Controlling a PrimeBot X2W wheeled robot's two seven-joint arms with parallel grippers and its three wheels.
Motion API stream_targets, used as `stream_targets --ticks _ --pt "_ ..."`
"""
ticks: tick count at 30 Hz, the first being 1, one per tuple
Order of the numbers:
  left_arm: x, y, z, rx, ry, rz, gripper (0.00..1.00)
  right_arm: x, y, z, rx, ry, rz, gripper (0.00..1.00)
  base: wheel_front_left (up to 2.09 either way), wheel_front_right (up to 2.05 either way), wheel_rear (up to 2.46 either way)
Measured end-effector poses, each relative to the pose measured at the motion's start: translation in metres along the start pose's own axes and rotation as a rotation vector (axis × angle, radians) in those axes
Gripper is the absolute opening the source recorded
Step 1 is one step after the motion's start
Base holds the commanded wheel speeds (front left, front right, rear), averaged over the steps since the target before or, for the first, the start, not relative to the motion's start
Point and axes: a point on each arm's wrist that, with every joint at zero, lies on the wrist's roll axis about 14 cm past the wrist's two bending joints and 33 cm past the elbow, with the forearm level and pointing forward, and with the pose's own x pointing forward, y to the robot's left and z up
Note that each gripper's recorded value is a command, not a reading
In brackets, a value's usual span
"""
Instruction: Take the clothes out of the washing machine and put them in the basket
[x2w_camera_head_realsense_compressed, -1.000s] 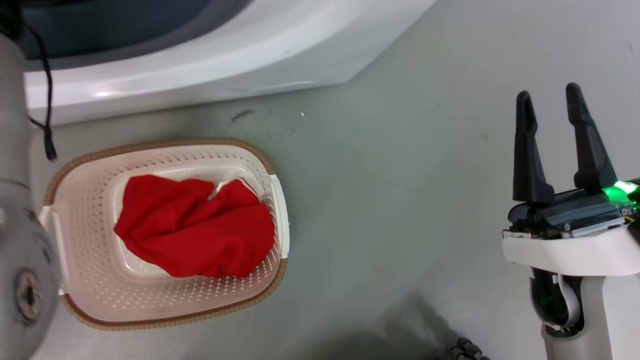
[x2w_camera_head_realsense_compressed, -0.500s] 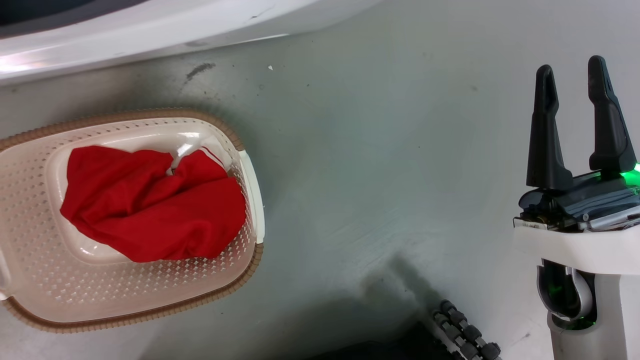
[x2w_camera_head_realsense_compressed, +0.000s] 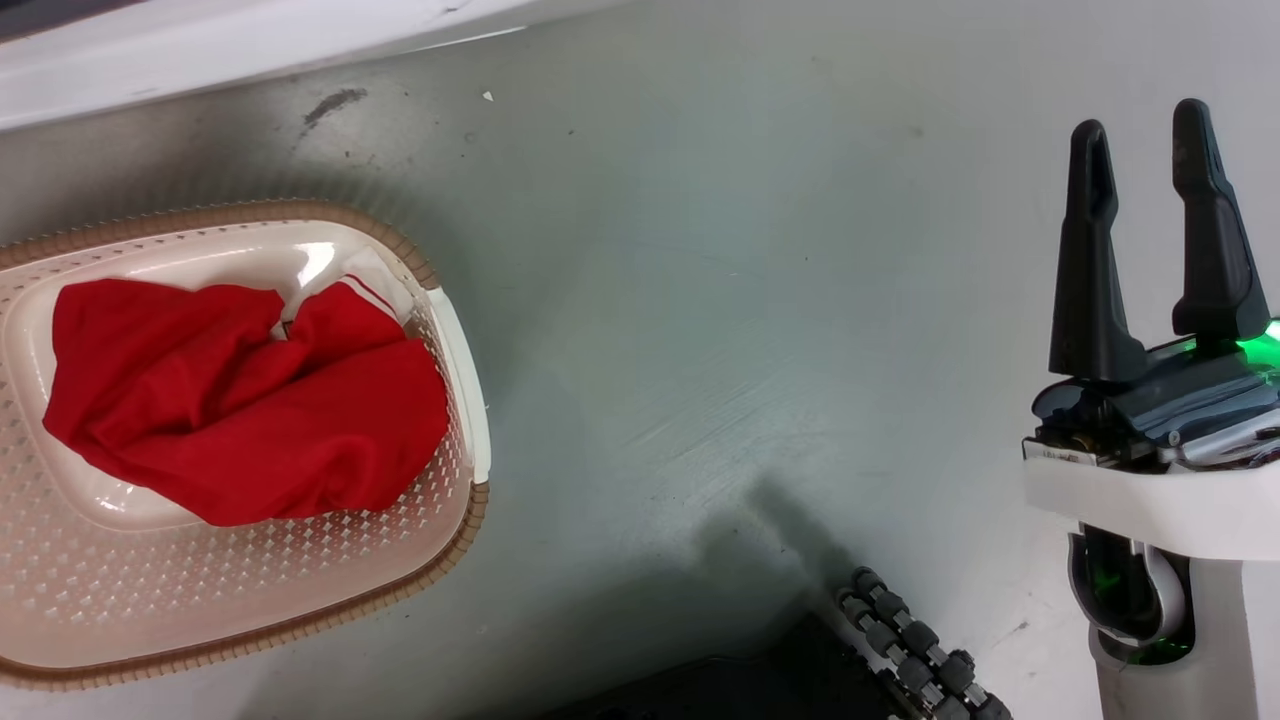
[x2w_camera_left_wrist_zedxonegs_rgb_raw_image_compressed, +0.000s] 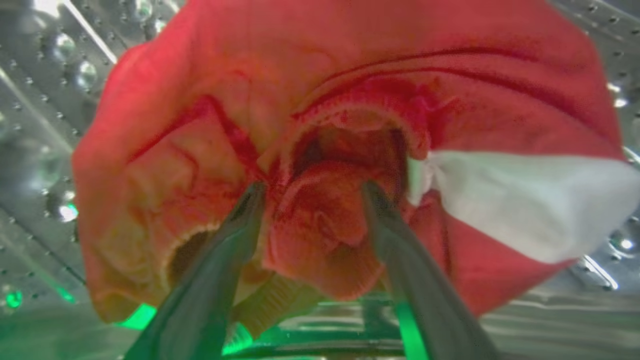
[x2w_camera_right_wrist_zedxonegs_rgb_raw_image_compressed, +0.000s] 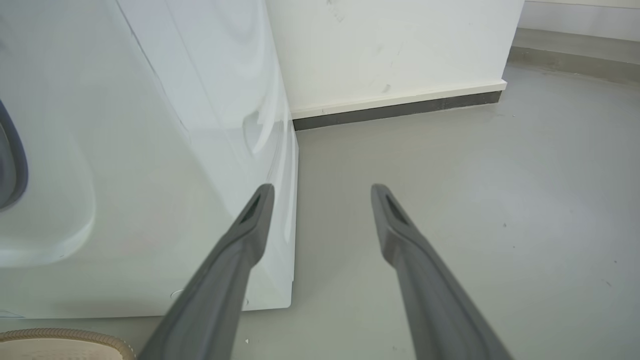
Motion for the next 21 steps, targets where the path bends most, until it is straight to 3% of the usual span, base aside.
stream_targets --ticks 8,9,10,21 --pt "0.007 0.001 -0.004 0.019 0.018 0.009 1.0 -0.001 -0.003 -0.003 -0.001 0.009 -0.009 1.0 0.0 0.0 0.0" --pt "0.007 0.001 -0.004 0.019 0.019 0.009 0.18 -0.001 -0.003 -0.003 -0.001 0.009 -0.009 1.0 0.0 0.0 0.0" --pt "0.006 0.001 -0.004 0.017 0.019 0.007 0.0 -0.001 -0.003 -0.003 -0.001 0.008 -0.009 1.0 0.0 0.0 0.0" --pt "-0.011 0.006 0.026 0.059 -0.152 -0.02 0.0 0.001 0.002 0.006 0.005 -0.017 0.005 1.0 0.0 0.0 0.0"
